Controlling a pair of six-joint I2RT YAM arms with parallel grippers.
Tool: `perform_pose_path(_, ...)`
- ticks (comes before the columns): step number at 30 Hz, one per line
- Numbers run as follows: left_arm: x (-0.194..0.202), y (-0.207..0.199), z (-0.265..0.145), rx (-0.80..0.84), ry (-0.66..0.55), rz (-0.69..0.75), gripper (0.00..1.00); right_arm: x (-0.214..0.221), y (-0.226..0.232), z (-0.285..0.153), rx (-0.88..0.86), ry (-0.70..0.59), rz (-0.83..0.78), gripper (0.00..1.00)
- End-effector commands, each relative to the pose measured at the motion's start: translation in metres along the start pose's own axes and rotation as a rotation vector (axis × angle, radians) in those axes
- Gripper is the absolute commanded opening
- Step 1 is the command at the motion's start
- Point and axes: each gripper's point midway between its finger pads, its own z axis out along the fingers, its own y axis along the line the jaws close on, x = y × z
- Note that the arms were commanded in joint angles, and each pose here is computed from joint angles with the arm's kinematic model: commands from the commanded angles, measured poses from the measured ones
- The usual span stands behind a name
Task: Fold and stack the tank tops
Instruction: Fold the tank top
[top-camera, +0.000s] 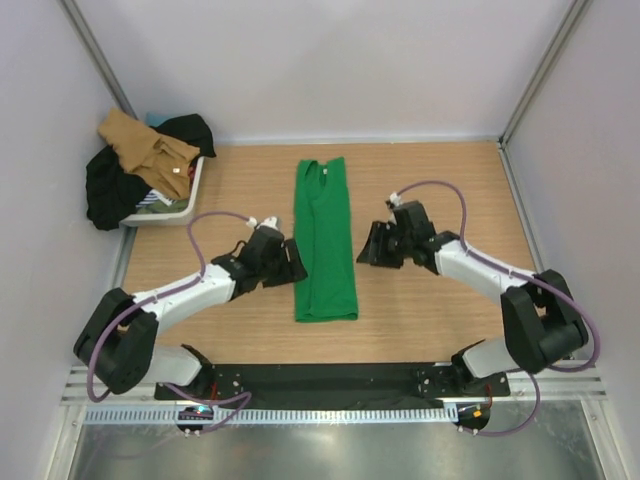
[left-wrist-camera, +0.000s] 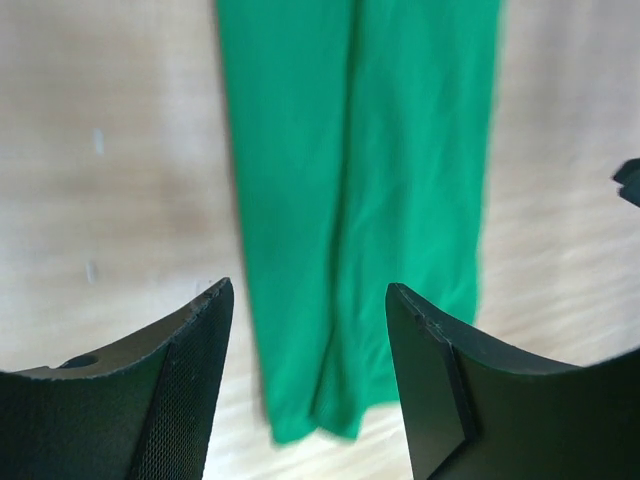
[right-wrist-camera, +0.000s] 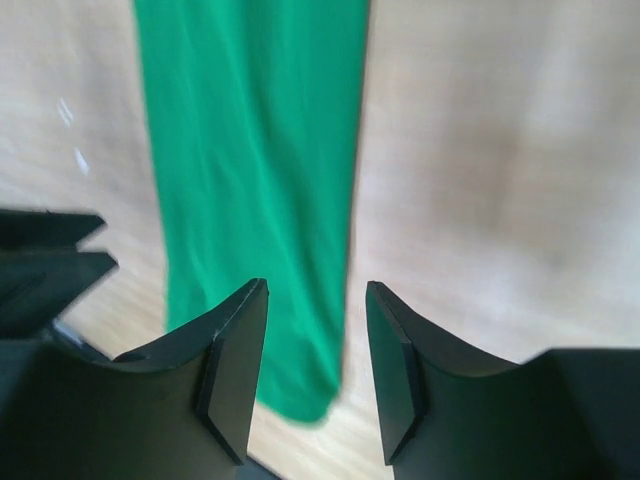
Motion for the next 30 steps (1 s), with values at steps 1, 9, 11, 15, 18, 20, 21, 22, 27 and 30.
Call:
perform_pose_path(1,0.035,0.012,-0.011,-0.025,0.03,-0.018,0.64,0.046,0.018,-0.014,-0.078,0.035,-0.026,0.51)
perform_pose_path(9,0.073,0.005,-0.034,0.055,0.056,-0.056,0.59,0.09,0.04,-0.036,-0.145,0.074,-0.027,0.42)
perform_pose_path(11,0.07,-0.004,-0.04,0.086,0.039,-0.05,0.55,0.098,0.045,-0.036,-0.16,0.094,-0.037,0.38)
perform_pose_path(15,0.071,-0.005,-0.039,0.083,0.047,-0.048,0.5,0.115,0.039,-0.028,-0.139,0.144,-0.039,0.31)
perform_pose_path(18,0.075,-0.009,-0.034,0.09,0.07,-0.047,0.49,0.129,0.029,-0.019,-0.12,0.176,-0.03,0.28)
perform_pose_path(20,0.078,-0.02,-0.031,0.14,0.091,-0.044,0.48,0.135,0.023,-0.014,-0.11,0.186,-0.023,0.26)
perform_pose_path(21,0.081,-0.02,-0.027,0.132,0.105,-0.038,0.47,0.139,0.019,-0.012,-0.101,0.198,-0.02,0.25)
perform_pose_path(22,0.083,-0.027,-0.028,0.153,0.126,-0.036,0.46,0.143,0.015,-0.01,-0.092,0.206,-0.019,0.23)
perform_pose_path(27,0.078,-0.04,-0.028,0.172,0.119,-0.025,0.44,0.16,-0.003,-0.008,-0.049,0.244,-0.007,0.22)
perform_pose_path(30,0.071,-0.052,-0.031,0.198,0.107,-0.013,0.43,0.168,-0.008,-0.012,-0.044,0.257,-0.006,0.21)
